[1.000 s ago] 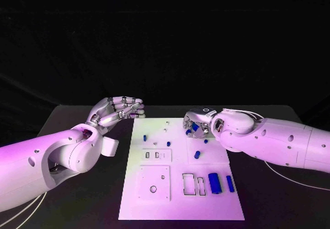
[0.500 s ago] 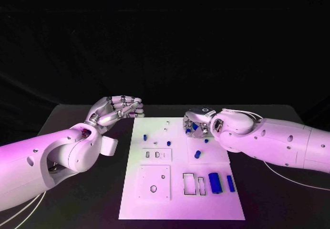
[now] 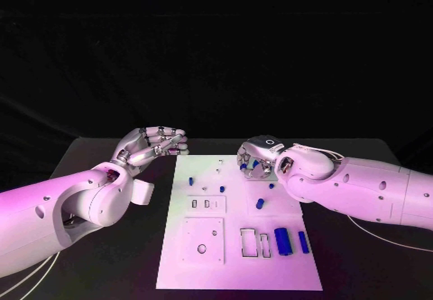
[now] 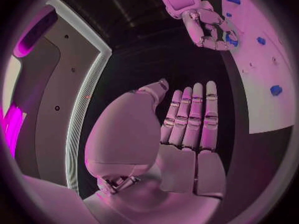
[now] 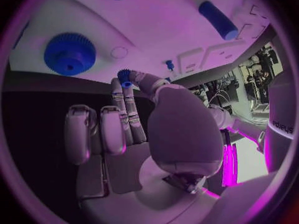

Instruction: Assemble the parts on the task board

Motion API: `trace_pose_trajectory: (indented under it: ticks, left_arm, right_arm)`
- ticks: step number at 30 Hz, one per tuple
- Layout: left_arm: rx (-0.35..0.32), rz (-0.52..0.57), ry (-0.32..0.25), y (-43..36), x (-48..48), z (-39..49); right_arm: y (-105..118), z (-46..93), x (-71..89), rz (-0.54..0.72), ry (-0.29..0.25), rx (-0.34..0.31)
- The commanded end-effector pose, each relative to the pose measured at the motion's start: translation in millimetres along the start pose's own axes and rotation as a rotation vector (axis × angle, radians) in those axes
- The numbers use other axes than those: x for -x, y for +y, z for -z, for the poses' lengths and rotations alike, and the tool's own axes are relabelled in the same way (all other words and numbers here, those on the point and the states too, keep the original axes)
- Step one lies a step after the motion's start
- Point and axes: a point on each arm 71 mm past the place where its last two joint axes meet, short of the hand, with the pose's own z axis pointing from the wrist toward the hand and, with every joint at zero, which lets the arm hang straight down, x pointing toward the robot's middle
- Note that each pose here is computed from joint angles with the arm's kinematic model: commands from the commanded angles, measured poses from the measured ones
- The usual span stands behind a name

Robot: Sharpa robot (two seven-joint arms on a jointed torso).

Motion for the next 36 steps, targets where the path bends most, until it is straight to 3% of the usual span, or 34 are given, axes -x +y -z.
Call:
trace_pose_trajectory:
  ticks: [1, 15, 36]
  left_arm:
    - [-0.010, 0.011, 0.015, -1.5, -1.9, -0.9]
    - [-0.009, 0.017, 0.027, -2.2, -4.9, -0.8]
    - [-0.022, 0.019, 0.036, -7.9, -7.7, -3.1]
  right_arm:
    - [6, -4.4, 5.7, 0.013, -0.066, -0.014]
    - [17, -33.1, 6.4, 0.023, -0.108, -0.014]
    - [32, -50.0, 4.7, 0.017, -0.114, 0.010]
